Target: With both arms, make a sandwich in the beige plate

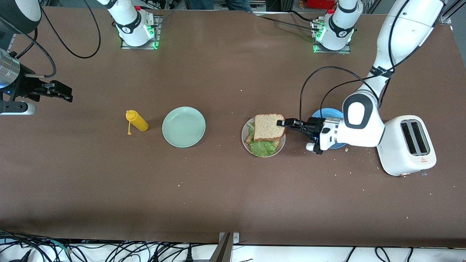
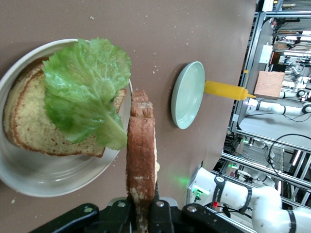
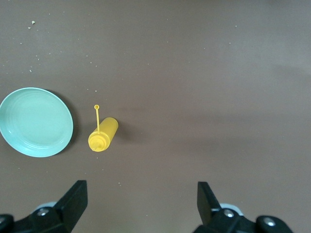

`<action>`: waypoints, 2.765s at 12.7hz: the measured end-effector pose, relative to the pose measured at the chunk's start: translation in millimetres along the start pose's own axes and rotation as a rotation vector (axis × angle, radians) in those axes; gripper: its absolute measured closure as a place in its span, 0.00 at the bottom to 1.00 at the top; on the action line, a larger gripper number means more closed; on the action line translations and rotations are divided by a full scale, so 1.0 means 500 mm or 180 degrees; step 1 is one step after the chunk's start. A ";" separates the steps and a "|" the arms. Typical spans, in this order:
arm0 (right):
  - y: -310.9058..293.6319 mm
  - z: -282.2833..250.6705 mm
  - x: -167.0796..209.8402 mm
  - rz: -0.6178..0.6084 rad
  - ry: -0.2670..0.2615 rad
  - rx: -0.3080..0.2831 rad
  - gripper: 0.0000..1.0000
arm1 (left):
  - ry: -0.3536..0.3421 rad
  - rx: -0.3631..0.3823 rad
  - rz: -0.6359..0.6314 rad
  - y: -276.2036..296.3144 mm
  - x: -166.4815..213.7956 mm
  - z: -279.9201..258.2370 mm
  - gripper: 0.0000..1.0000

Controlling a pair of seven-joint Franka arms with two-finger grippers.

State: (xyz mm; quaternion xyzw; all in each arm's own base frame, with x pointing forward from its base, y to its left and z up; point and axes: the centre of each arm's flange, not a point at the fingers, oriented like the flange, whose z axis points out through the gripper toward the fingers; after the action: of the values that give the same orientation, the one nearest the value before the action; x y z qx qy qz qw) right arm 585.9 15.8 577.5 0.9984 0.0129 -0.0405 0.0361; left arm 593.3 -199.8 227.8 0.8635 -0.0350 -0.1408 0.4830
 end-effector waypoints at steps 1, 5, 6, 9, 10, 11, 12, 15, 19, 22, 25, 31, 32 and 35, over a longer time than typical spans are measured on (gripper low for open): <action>0.000 0.001 0.000 0.0000 -0.0007 0.0000 0.00 | -0.0004 0.0030 -0.0012 -0.007 0.002 0.022 0.92; 0.006 0.005 0.001 0.0015 -0.0007 0.0001 0.00 | 0.0037 0.0093 -0.0095 -0.048 0.011 0.060 0.91; 0.010 0.008 0.003 0.0029 0.0013 0.0002 0.00 | 0.0052 0.0098 -0.0108 -0.058 0.012 0.059 0.85; 0.022 0.023 0.016 0.0114 0.0182 0.0137 0.00 | 0.0081 0.0103 -0.0109 -0.067 0.017 0.057 0.53; 0.019 0.030 0.020 0.0130 0.0217 0.0211 0.00 | 0.0088 0.0104 -0.0107 -0.067 0.019 0.056 0.44; 0.016 0.040 0.022 0.0136 0.0217 0.0241 0.00 | 0.0095 0.0107 -0.0109 -0.069 0.019 0.053 0.33; 0.012 0.052 0.023 0.0131 0.0212 0.0250 0.00 | 0.0102 0.0111 -0.0119 -0.074 0.020 0.050 0.21; -0.014 0.072 0.023 0.0062 0.0174 0.0254 0.00 | 0.0099 0.0250 -0.0157 -0.122 0.021 0.028 0.00; -0.019 0.073 0.022 0.0041 0.0166 0.0255 0.00 | 0.0029 0.0627 -0.0046 -0.165 0.024 -0.020 0.00; -0.019 0.073 0.022 0.0036 0.0156 0.0254 0.00 | 0.0083 0.0921 0.0055 -0.164 0.049 -0.083 0.00; -0.021 0.073 0.021 0.0033 0.0152 0.0254 0.00 | 0.0127 0.1150 0.0169 -0.135 0.073 -0.216 0.00; -0.021 0.075 0.021 0.0062 0.0142 0.0255 0.00 | 0.0367 0.1923 -0.0077 0.006 0.074 -0.478 0.00; -0.021 0.075 0.021 0.0072 0.0141 0.0256 0.00 | 0.0398 0.2076 -0.0081 0.022 0.067 -0.506 0.00; -0.022 0.075 0.021 0.0124 0.0135 0.0257 0.00 | 0.0473 0.2563 0.0000 0.076 0.040 -0.569 0.00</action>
State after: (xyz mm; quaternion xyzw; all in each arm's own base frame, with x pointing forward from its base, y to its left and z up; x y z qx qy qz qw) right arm 592.9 24.0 538.4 0.9998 -0.0073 -0.0190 -0.0037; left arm 694.0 10.5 396.3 0.9914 -0.0522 -0.0531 0.1075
